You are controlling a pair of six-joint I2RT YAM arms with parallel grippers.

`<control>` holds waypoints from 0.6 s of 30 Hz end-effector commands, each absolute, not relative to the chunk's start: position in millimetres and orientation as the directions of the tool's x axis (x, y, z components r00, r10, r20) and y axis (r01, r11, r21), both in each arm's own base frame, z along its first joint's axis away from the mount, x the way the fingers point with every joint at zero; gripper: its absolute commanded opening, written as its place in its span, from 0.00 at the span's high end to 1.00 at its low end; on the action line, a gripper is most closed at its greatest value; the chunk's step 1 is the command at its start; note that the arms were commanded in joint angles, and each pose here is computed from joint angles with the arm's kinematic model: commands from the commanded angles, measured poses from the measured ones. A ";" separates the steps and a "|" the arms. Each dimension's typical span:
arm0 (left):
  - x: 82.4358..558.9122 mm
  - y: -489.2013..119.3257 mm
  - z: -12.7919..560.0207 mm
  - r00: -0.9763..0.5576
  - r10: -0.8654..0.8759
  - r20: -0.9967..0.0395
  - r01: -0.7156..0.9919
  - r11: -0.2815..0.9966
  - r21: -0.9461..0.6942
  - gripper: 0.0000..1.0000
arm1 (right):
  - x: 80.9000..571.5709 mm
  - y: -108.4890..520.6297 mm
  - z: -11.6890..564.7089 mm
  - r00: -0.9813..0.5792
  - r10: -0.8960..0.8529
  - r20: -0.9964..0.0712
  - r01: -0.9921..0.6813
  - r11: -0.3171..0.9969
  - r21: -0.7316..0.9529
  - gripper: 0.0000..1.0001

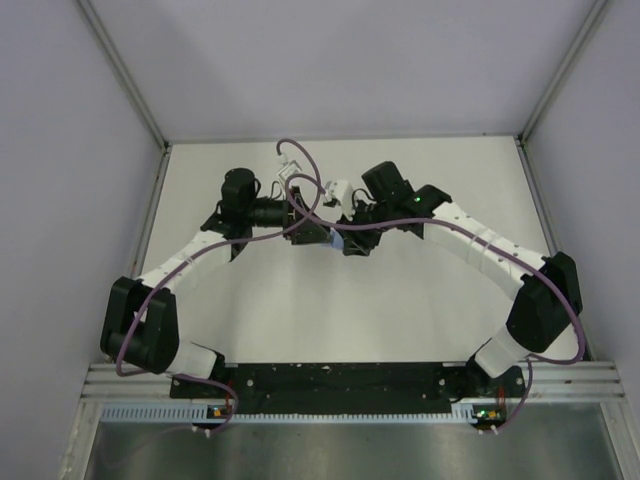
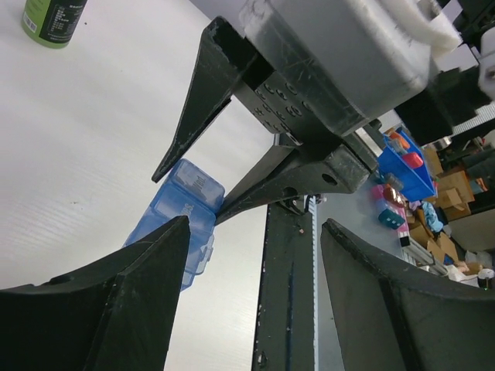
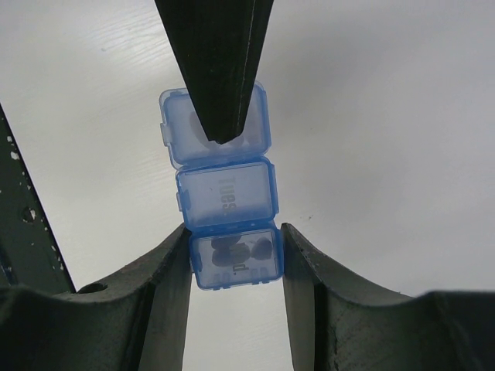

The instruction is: Sort the pills into containers

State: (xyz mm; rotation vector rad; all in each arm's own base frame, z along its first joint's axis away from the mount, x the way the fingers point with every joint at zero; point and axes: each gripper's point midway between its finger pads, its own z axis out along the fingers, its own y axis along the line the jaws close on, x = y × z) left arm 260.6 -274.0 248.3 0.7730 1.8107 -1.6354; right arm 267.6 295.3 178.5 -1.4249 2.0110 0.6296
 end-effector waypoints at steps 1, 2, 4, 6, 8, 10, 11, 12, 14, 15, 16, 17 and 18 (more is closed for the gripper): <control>254.1 -275.6 247.7 -0.602 0.060 -0.796 0.798 0.079 -0.598 0.27 | 280.7 308.1 208.4 -0.216 -0.620 -0.754 -0.943 0.334 -0.005 0.78; 254.2 -275.6 245.7 -0.604 0.064 -0.795 0.797 0.086 -0.598 0.27 | 281.3 308.0 210.3 -0.214 -0.617 -0.757 -0.941 0.337 -0.008 0.79; 255.9 -275.9 240.3 -0.606 0.074 -0.792 0.795 0.104 -0.598 0.27 | 282.0 307.3 212.3 -0.212 -0.617 -0.758 -0.940 0.341 -0.014 0.79; 258.8 -275.5 235.9 -0.599 0.080 -0.796 0.799 0.121 -0.589 0.27 | 282.6 306.8 213.9 -0.210 -0.616 -0.760 -0.939 0.344 -0.019 0.79; 261.0 -275.2 233.9 -0.600 0.079 -0.796 0.798 0.135 -0.588 0.27 | 282.2 306.6 215.6 -0.208 -0.614 -0.761 -0.938 0.346 -0.022 0.80; 263.6 -274.9 234.2 -0.595 0.075 -0.801 0.800 0.151 -0.580 0.26 | 281.7 305.4 215.6 -0.209 -0.614 -0.761 -0.938 0.347 -0.022 0.80; 265.4 -274.4 235.0 -0.591 0.072 -0.804 0.802 0.158 -0.576 0.26 | 281.4 304.6 214.3 -0.208 -0.617 -0.759 -0.938 0.346 -0.024 0.80; 265.9 -274.6 234.7 -0.591 0.071 -0.804 0.802 0.165 -0.574 0.25 | 281.2 304.1 213.1 -0.209 -0.619 -0.757 -0.938 0.346 -0.025 0.80; 267.0 -274.4 237.3 -0.581 0.066 -0.811 0.808 0.170 -0.565 0.24 | 279.6 303.4 210.0 -0.211 -0.624 -0.753 -0.939 0.344 -0.022 0.81; 267.4 -274.3 238.0 -0.580 0.065 -0.812 0.808 0.172 -0.563 0.23 | 279.6 302.6 209.0 -0.211 -0.625 -0.752 -0.939 0.344 -0.023 0.81; 268.4 -273.9 240.0 -0.575 0.061 -0.816 0.811 0.175 -0.558 0.23 | 278.6 302.5 208.6 -0.210 -0.625 -0.752 -0.939 0.343 -0.023 0.81; 268.4 -273.8 241.5 -0.571 0.060 -0.819 0.813 0.176 -0.555 0.22 | 278.7 301.8 206.6 -0.213 -0.626 -0.750 -0.939 0.344 -0.021 0.81; 269.1 -273.3 243.6 -0.567 0.056 -0.822 0.816 0.177 -0.550 0.21 | 278.2 301.7 206.3 -0.213 -0.626 -0.751 -0.939 0.343 -0.020 0.81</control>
